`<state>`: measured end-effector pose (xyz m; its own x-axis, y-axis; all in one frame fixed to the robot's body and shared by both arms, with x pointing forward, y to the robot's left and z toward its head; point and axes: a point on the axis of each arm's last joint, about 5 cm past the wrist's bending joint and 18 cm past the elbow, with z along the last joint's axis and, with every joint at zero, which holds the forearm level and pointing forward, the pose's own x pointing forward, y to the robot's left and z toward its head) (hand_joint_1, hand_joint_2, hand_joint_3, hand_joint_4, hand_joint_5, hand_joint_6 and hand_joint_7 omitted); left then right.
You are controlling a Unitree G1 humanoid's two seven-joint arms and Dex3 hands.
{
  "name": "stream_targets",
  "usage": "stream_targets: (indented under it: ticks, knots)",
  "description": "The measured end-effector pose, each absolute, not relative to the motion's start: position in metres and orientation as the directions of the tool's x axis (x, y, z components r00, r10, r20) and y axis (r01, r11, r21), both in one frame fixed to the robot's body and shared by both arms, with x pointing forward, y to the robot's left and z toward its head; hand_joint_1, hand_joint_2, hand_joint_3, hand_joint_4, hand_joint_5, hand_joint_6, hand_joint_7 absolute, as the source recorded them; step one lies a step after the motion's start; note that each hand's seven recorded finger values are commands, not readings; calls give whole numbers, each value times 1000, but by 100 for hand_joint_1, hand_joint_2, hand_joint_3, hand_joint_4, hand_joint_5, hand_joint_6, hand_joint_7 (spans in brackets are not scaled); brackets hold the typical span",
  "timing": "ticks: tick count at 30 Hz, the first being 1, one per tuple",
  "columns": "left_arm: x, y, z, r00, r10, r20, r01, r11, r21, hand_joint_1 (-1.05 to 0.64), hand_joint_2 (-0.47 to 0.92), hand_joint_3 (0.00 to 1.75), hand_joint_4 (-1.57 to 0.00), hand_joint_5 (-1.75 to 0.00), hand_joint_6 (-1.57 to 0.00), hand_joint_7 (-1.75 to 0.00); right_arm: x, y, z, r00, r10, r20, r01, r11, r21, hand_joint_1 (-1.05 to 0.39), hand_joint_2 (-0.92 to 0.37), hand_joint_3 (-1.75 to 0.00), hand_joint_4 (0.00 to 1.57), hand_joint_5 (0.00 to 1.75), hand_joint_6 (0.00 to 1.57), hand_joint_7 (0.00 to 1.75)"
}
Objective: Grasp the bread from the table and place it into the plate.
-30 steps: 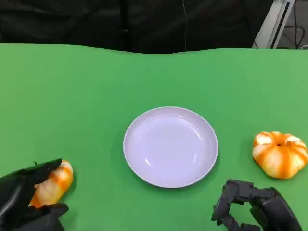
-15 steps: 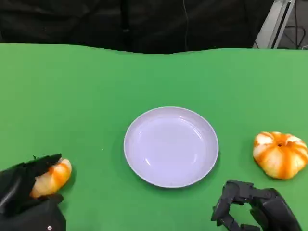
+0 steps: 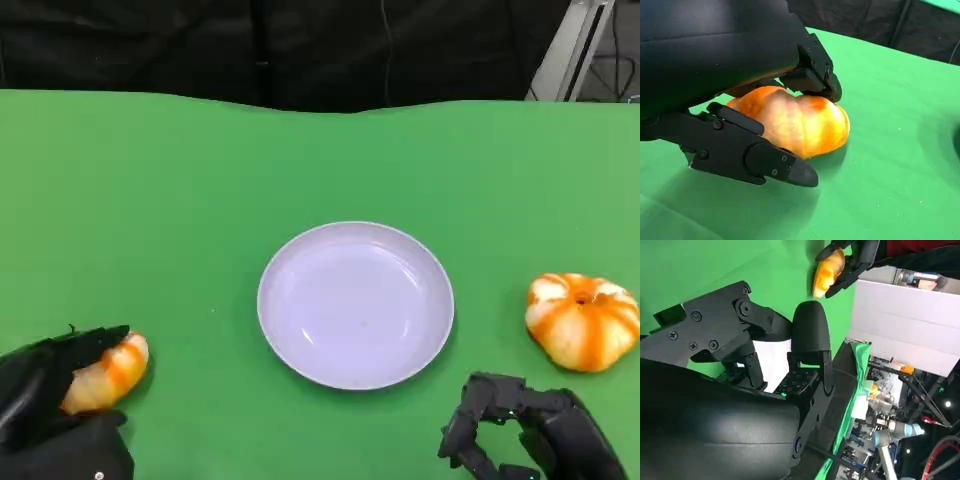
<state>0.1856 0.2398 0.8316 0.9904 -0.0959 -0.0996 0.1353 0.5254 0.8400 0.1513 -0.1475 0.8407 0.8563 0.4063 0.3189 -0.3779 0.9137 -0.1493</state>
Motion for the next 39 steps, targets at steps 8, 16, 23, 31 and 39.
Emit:
stream_targets:
  ticks: [8, 16, 23, 31, 39]
  knots:
    - [189, 234, 834, 998, -27, -50, 56, 461, 885, -12, 81, 0, -50, -172, -49, -168, 152, -147, 841, 857, 403, 322, -375, 915, -147, -23, -63, -87, 79, 159, 81, 130]
    - [187, 230, 833, 1000, 17, -22, 9, 536, 844, -3, 76, 0, -71, -175, -59, -175, 153, -146, 841, 855, 404, 325, -377, 915, -145, -24, -62, -87, 80, 159, 81, 130]
    - [182, 229, 831, 999, 24, 42, -48, 544, 838, -7, 78, 1, -71, -175, -60, -175, 153, -145, 841, 855, 404, 325, -377, 915, -145, -23, -64, -86, 79, 159, 81, 130]
    - [178, 221, 840, 984, -27, 175, -133, 540, 831, -8, 80, 2, -67, -175, -57, -175, 153, -144, 842, 853, 405, 328, -379, 914, -145, -22, -63, -87, 79, 160, 81, 129]
    - [174, 213, 862, 956, -73, 284, -197, 556, 808, -7, 80, 1, -63, -175, -56, -174, 155, -144, 842, 853, 404, 332, -377, 915, -145, -23, -62, -87, 79, 159, 81, 129]
